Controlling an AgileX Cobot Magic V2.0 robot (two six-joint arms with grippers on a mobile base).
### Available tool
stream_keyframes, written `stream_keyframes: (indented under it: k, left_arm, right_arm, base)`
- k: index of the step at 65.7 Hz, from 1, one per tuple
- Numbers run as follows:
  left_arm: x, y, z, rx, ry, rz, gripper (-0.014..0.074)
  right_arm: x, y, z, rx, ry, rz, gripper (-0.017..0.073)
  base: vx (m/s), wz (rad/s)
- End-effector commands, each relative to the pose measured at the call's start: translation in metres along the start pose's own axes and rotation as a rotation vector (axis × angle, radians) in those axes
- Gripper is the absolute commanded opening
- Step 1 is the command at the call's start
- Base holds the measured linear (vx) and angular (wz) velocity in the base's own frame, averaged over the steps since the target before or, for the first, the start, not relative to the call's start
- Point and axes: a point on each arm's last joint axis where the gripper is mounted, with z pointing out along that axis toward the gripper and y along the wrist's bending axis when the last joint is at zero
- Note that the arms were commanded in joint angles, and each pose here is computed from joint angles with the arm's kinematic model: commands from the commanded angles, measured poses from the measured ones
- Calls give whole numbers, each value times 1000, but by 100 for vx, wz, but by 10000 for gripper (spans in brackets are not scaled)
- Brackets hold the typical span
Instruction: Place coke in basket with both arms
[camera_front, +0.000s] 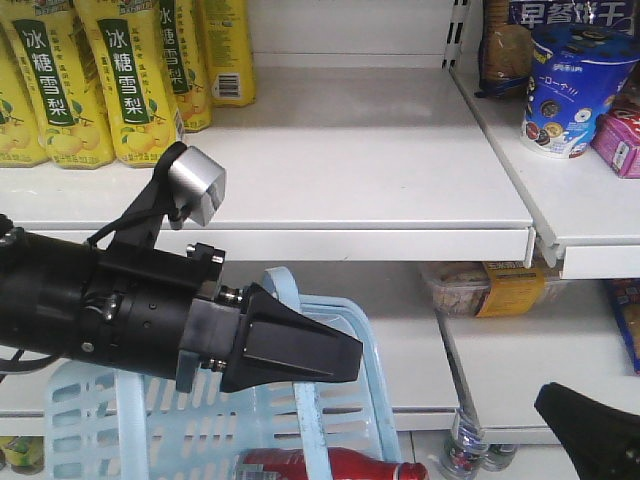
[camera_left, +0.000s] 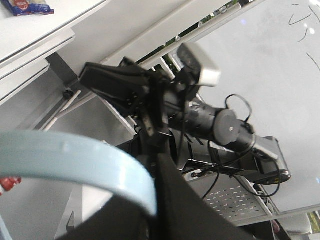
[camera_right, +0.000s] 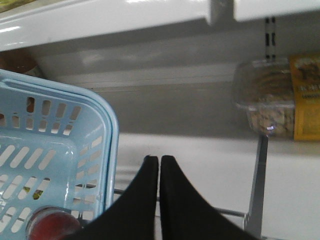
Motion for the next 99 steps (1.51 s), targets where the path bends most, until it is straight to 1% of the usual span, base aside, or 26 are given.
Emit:
stream_keyframes:
  k: [1,6,11,18,23,59,62,66,71,79,83,87,92,95,99]
  left_arm:
    - [-8,-28,-7,121,-76,24,-6]
    - [-8,-28,-7,121,-76,24,-6]
    - [-8,-28,-7,121,-76,24,-6]
    - [-8,-28,-7,121,-76,24,-6]
    - [-8,-28,-7,121,-76,24,-6]
    - [-8,-28,-7,119,-76,25,-6]
    - [-7,-25,-7,108,-80,17,-6]
    - [-9,-21,-7,63,-108,22,-6]
    - [-10,-18,-8,-1,-133,47,-6]
    - [-12,-12,-14,-146,-181,123,-6]
    - [-14,-12,-17,-195,-214,152,-6]
    - [-15,-12,-22,-252,-240,196,-6]
    - [-13,-14,-28,-317,-245,270,-6]
    - [-10,-17,-31,-344,-240,292,-6]
    - [-4,-16,-35,-384,-230,301,-6]
  right_arm:
    - [0,-7,-3,52,-65,100,-4]
    - [6,-9,-2,59,-49,160,-4]
    - [6,-9,-2,57,-45,206,-4]
    - [7,-9,-2,58,-45,257,-4]
    - [7,-9,-2,58,-45,279,-4]
    - [7,-9,-2,58,-45,281,-4]
    - [7,-9,-2,58,-45,281,-4]
    - [7,-9,-2,58,-45,281,-4]
    - [7,-9,-2,58,-45,281,-4]
    - [7,-9,-2,58,-45,281,-4]
    - [7,-9,-2,58,-45,281,-4]
    - [7,-9,-2,58,-45,281,-4]
    - [7,-9,-2,60,-46,281,-4]
    - [7,-9,-2,60,-46,281,-4]
    - [7,-9,-2,60,-46,281,-4]
  base:
    - [0,0]
    - [0,0]
    - [0,0]
    - [0,0]
    - [0,0]
    - [0,0]
    - [0,0]
    - [0,0]
    - [0,0]
    - [0,0]
    - [0,0]
    - [0,0]
    - [0,0]
    - [0,0]
    - [0,0]
